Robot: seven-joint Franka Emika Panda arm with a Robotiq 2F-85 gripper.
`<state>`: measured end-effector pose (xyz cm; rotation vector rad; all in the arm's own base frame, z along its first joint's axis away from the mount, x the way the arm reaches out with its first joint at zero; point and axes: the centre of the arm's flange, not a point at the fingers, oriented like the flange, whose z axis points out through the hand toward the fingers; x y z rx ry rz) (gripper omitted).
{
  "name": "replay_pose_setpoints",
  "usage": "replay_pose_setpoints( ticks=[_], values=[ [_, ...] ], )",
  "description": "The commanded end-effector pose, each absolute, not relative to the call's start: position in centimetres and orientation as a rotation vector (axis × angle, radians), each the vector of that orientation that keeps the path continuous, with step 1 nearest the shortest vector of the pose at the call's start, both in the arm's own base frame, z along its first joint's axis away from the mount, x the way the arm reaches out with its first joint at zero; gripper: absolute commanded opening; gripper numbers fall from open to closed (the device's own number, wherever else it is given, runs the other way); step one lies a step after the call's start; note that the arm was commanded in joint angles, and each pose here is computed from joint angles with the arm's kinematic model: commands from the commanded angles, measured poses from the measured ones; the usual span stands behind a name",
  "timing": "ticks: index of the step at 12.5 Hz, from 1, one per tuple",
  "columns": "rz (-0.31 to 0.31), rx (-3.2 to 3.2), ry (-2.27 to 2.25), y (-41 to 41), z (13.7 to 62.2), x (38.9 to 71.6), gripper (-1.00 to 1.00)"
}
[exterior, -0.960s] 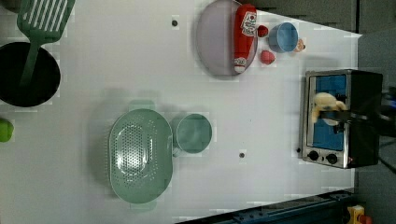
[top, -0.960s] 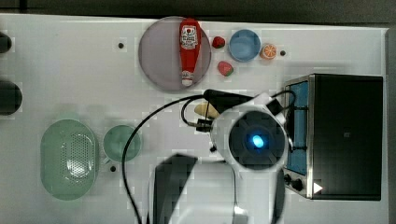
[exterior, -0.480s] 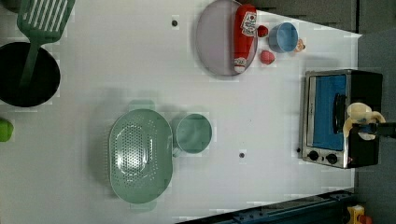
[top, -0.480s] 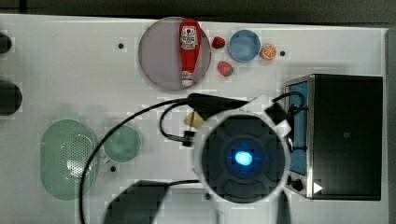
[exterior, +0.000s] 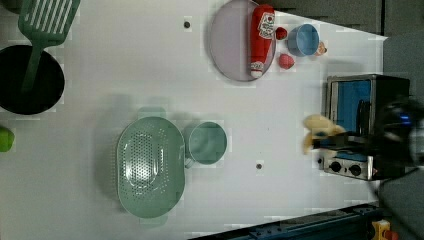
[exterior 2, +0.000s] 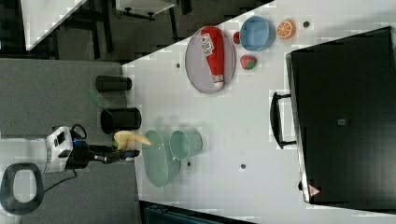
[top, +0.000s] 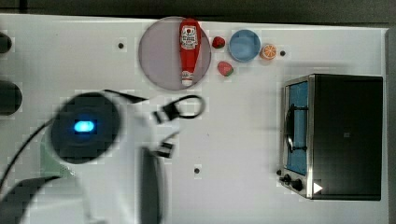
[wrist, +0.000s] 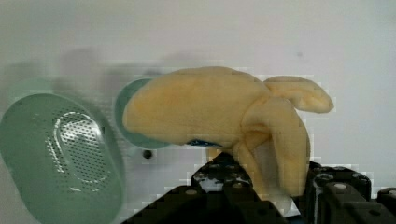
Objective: Pick Banana and place it in mug.
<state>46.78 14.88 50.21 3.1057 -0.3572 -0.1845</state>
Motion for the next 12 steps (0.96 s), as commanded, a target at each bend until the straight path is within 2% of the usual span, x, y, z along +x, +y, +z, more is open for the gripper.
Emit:
replay_pose_setpoints(
  ticks=[1, 3, 5, 12],
  values=[
    [-0.196, 3.032, -0.593, 20.4, 46.4, 46.3, -0.38],
    [-0.167, 3.043, -0.641, 23.2, 43.3, 46.4, -0.38],
    [-0.167, 3.047, -0.686, 24.7, 39.6, 46.1, -0.38],
    [-0.138, 3.081, -0.794, 24.8, 29.3, 44.5, -0.38]
  ],
)
